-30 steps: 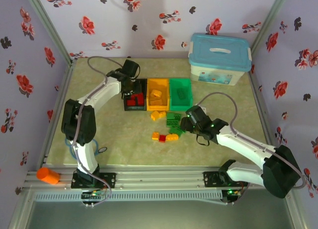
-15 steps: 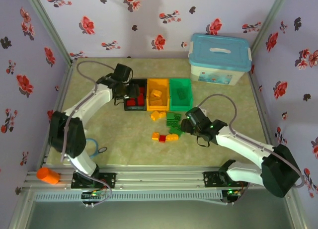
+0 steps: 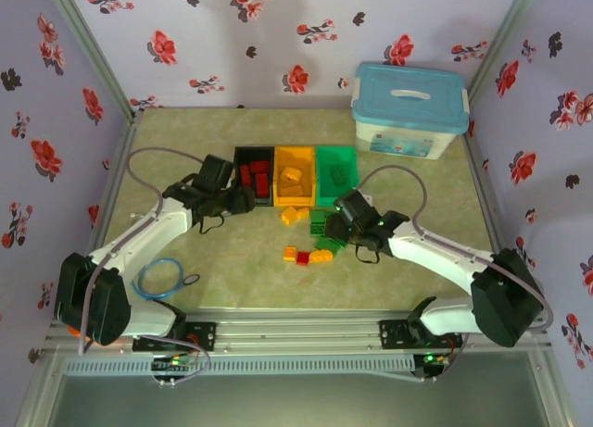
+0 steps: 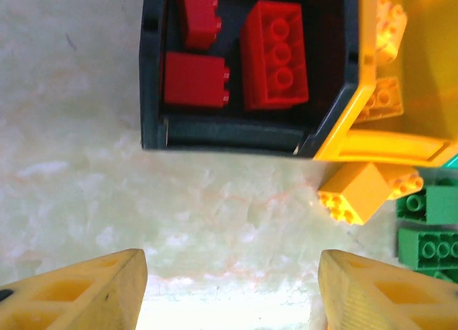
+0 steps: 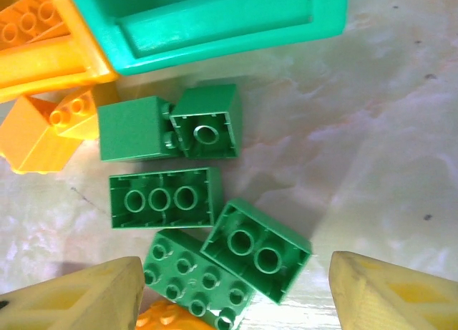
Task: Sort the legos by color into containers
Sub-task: Pick up the lego from the bottom-center of the table.
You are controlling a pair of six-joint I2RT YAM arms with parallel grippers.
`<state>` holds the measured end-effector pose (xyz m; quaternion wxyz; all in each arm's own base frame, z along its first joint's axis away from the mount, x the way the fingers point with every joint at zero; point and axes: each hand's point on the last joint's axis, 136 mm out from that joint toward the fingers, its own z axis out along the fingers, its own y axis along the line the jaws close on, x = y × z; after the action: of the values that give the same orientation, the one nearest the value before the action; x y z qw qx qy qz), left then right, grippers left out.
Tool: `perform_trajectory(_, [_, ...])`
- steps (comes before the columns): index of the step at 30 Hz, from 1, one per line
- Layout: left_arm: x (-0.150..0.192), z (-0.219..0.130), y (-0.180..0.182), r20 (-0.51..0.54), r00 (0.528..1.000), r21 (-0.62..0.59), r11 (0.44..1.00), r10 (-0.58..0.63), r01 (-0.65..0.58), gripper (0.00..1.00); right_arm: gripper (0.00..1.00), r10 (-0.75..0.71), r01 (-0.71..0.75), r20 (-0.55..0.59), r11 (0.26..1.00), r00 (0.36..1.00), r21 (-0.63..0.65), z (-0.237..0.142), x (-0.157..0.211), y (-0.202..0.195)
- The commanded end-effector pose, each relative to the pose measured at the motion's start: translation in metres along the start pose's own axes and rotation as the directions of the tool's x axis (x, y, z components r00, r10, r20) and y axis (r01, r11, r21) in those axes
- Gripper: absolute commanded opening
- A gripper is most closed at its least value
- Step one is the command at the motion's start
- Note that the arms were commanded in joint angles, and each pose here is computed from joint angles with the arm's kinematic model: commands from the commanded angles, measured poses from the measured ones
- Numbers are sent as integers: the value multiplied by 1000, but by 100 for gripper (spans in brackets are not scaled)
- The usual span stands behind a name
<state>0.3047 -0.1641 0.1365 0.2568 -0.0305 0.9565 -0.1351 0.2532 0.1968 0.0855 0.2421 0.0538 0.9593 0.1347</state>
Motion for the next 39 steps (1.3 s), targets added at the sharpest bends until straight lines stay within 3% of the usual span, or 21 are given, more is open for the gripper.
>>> perform_trajectory(1, [15, 0, 0, -4, 1000, 18, 1000, -17, 17, 65, 69, -51, 51, -11, 999, 999, 0, 1, 1, 12])
perform_trajectory(7, [39, 2, 4, -16, 1000, 33, 999, -7, 7, 65, 68, -179, 178, -52, 984, 982, -16, 3, 15, 39])
perform_trajectory(11, [48, -2, 9, -1, 1000, 48, 999, -23, 23, 65, 68, -305, 295, -106, 951, 946, -97, 5, 36, 66])
perform_trajectory(16, [57, -7, 16, 6, 999, 55, 998, -32, 32, 65, 70, -525, 489, -157, 844, 836, -219, 6, 68, 94])
perform_trajectory(19, [61, -10, 18, 7, 999, 59, 997, -42, 42, 65, 73, -619, 581, -172, 782, 766, -226, 5, 74, 97])
perform_trajectory(32, [71, -12, 26, 7, 999, 55, 997, -53, 52, 65, 70, -848, 813, -279, 519, 450, -264, 23, 98, 85])
perform_trajectory(39, [73, -11, 27, 7, 998, 56, 997, -57, 56, 65, 68, -869, 852, -285, 471, 403, -230, 37, 95, 81])
